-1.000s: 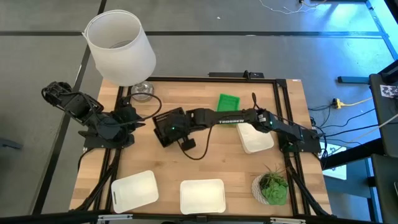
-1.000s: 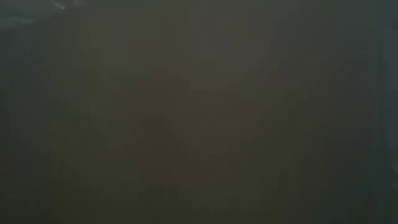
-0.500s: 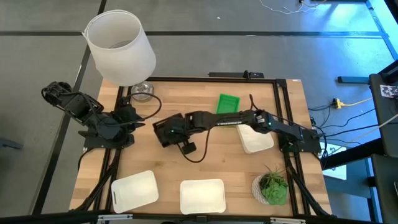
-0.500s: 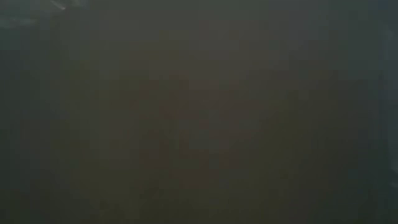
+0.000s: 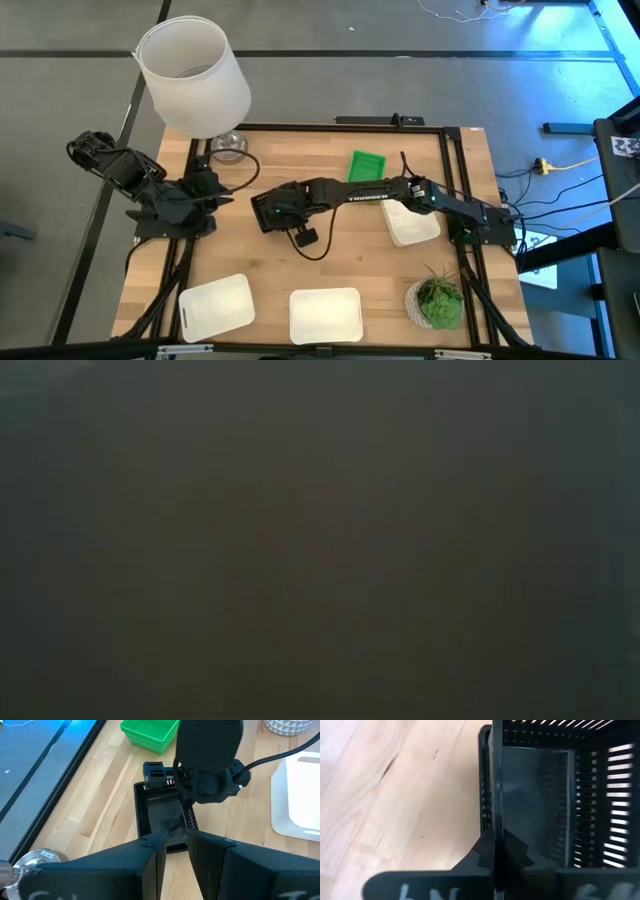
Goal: Stack baskets by color
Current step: Stack the top black bin on top of the bottom black bin
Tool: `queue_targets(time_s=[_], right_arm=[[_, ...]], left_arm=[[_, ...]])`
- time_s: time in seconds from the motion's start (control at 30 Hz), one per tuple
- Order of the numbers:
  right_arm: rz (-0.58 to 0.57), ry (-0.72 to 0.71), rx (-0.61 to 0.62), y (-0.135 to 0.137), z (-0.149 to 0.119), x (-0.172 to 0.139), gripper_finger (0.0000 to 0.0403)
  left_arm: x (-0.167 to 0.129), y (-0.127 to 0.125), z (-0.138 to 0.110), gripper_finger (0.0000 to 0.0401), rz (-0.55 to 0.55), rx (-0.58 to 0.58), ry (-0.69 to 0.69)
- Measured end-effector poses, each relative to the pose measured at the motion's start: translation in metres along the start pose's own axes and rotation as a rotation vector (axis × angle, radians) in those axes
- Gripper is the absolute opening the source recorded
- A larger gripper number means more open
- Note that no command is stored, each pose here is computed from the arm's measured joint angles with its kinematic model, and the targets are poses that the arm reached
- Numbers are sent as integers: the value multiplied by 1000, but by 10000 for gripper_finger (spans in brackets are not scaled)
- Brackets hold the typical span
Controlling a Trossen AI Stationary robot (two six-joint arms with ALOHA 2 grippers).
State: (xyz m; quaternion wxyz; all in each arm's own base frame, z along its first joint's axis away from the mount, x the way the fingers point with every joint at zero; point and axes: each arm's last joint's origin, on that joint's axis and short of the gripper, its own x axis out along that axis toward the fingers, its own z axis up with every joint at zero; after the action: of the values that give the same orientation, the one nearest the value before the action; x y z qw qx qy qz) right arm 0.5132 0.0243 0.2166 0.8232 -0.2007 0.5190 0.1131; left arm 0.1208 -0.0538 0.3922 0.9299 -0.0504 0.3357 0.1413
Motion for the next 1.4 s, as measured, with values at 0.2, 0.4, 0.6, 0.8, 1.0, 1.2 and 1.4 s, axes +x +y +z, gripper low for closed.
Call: queue_targets(time_s=[0.2,0.4,0.6,0.8,1.0,1.2,1.4], right_arm=[[-2,-10,57,0,1,3,12],[-26,-28,152,-4,2,5,45],[-47,-68,81,-6,6,4,61],[-51,-74,52,-7,6,3,66],[-52,-76,50,-7,6,3,66],[-48,-68,42,-6,6,3,38],[-59,-94,66,-8,8,2,18]], left_arm=[[0,0,-1,71,-3,5,10],[0,2,-3,71,6,19,29],[0,2,-3,71,7,20,29],[0,2,-3,71,7,20,30],[0,2,-3,71,12,26,36],[0,2,-4,71,0,29,52],[0,2,-4,71,-2,28,53]])
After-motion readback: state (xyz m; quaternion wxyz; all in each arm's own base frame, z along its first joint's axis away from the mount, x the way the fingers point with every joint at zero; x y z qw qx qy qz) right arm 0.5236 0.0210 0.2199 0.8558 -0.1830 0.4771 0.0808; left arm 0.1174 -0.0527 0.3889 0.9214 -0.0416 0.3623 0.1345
